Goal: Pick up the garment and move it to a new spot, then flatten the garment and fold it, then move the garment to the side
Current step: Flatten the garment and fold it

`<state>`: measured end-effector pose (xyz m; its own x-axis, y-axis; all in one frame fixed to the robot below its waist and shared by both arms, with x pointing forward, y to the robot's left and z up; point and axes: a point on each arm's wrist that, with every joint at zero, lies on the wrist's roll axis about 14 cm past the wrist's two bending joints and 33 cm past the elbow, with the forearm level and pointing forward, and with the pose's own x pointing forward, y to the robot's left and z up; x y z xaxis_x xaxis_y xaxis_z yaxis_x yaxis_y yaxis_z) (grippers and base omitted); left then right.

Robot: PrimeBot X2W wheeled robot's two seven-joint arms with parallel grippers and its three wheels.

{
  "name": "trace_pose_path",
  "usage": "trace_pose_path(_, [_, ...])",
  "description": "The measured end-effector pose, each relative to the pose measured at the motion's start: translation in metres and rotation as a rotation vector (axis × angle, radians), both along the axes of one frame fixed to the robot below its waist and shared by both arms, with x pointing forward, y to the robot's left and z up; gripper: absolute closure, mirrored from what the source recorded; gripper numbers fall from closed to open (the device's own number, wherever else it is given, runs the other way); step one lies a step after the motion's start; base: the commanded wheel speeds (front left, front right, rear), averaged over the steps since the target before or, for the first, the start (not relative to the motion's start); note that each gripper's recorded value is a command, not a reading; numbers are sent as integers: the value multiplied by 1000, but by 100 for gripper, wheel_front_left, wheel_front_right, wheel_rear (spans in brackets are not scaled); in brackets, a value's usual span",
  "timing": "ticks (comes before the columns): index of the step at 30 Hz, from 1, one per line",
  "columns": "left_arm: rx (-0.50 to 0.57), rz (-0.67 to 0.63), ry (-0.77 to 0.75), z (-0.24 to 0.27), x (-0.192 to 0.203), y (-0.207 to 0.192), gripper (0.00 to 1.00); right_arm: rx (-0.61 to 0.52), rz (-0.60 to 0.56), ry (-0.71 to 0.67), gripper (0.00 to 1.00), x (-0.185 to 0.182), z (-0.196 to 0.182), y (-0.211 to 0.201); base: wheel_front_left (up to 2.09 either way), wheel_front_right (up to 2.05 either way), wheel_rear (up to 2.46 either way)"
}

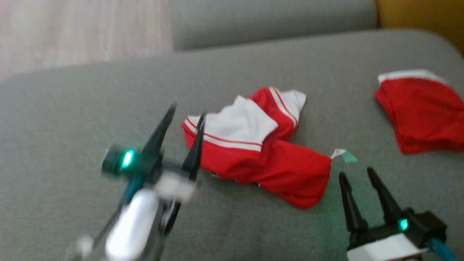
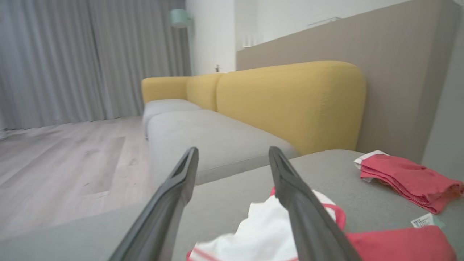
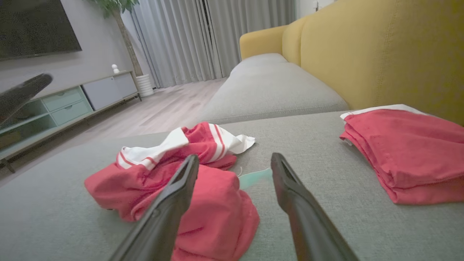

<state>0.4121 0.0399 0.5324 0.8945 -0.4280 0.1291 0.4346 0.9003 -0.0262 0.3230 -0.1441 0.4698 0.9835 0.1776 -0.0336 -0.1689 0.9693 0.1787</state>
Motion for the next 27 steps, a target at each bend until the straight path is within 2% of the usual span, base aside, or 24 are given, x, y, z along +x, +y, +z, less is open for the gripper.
trace_pose_path(5, [76,-158,114,-15,63,-53,0,0,-28,28,0,24,-9,-12,0,0,0])
trace_pose_path(7, [100,-206,176,-31,79,-68,0,-9,-37,46,0,31,-15,-16,0,0,0])
trace_pose_path(12, [239,-269,373,-94,104,-88,0,-36,-67,99,0,40,-32,-30,0,0,0])
trace_pose_path(19, [314,-314,562,-156,103,-97,0,-57,-111,145,0,41,-47,-46,0,0,0])
trace_pose_path(26, [307,-332,561,-158,106,-100,0,-60,-109,156,0,44,-51,-46,0,0,0])
trace_pose_path(27, [307,-332,561,-158,106,-100,5,-60,-109,156,0,44,-51,-46,0,0,0])
